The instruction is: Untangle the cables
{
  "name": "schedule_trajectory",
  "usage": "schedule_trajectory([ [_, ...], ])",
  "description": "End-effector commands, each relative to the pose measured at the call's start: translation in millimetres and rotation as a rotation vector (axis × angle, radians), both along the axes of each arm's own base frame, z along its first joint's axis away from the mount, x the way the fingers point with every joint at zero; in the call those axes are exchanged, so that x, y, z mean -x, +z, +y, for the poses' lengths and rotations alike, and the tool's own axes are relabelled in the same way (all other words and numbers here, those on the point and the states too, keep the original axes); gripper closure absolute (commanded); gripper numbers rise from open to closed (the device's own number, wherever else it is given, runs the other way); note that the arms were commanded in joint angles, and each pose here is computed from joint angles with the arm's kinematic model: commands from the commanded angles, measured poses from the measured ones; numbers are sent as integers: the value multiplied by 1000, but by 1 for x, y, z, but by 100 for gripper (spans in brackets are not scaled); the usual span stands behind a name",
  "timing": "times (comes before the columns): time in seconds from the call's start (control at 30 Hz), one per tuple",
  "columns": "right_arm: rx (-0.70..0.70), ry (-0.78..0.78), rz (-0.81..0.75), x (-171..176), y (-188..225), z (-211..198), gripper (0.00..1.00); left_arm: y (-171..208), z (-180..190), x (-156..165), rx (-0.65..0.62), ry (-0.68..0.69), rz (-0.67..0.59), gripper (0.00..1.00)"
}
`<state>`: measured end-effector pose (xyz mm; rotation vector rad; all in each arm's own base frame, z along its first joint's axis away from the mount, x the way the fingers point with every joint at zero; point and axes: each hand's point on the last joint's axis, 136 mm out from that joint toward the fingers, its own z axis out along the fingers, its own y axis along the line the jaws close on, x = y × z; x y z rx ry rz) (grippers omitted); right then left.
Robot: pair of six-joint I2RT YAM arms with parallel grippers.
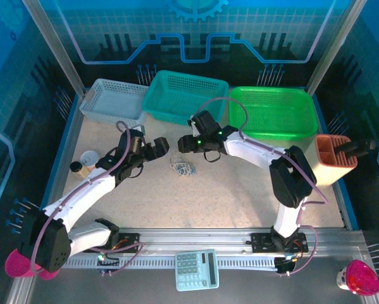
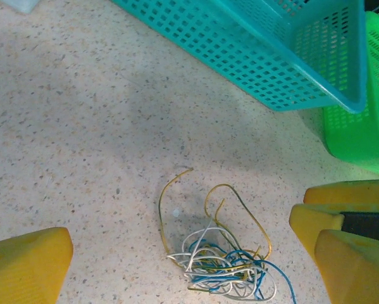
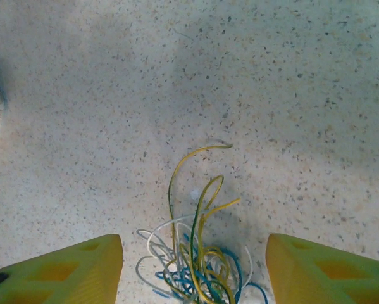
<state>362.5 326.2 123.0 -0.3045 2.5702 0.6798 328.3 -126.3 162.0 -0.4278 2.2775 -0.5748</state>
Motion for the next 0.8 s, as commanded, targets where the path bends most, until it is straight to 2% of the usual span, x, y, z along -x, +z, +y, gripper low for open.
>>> schedule_trajectory([
  [0.0,101,66,55,10,-17,2,38,4,12,3,67,60,21,1],
  [0.23,178,93,95,12,-38,1,41,9,25,6,124,103,8,1],
  [0.63,151,124,104,16,-39,11,54,4,26,9,136,113,21,1],
  [0.77,151,133,104,15,-41,14,56,3,27,10,138,120,25,1],
])
